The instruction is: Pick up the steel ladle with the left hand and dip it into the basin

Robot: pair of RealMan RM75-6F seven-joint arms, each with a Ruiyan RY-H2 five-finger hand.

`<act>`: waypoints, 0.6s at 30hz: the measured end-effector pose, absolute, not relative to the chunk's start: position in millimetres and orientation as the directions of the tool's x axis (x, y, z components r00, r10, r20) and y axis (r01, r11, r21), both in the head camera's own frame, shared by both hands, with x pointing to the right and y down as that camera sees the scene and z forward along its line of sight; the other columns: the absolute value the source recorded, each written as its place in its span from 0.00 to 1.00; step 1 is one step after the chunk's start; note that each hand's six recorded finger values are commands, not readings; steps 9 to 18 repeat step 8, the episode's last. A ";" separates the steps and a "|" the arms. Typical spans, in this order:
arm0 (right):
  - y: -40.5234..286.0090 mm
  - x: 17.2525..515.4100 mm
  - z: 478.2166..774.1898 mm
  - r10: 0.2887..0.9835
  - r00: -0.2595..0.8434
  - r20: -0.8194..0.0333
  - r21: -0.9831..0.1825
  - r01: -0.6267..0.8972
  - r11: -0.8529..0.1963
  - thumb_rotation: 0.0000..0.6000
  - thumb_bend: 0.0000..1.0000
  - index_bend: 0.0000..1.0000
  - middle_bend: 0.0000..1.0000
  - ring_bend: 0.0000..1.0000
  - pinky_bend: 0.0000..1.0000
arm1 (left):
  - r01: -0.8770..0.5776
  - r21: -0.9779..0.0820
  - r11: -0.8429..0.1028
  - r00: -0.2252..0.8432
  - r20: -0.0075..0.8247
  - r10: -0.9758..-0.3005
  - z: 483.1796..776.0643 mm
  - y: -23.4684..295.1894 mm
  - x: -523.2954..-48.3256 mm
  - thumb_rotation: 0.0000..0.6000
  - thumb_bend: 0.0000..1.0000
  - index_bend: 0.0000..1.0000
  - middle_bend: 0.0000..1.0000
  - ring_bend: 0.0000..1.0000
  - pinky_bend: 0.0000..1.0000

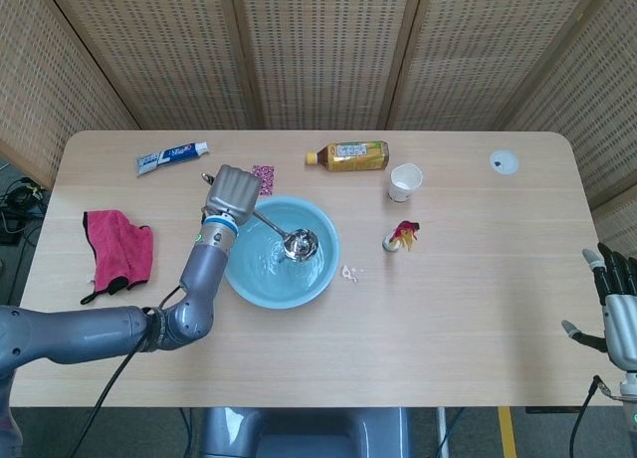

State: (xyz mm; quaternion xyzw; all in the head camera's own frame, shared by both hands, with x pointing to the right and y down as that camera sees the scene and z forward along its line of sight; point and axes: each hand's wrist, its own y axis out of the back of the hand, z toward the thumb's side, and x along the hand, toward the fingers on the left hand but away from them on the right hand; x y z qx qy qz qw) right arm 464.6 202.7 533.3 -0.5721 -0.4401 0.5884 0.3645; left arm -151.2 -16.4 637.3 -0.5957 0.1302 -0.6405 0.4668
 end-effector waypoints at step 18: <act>202.4 465.3 533.5 0.932 -0.083 -0.352 -0.935 0.072 -0.346 1.00 0.00 0.00 0.00 0.00 0.00 | 0.469 -0.708 -0.528 0.135 0.648 -0.750 621.2 -21.3 -148.0 1.00 0.53 0.68 0.94 0.91 1.00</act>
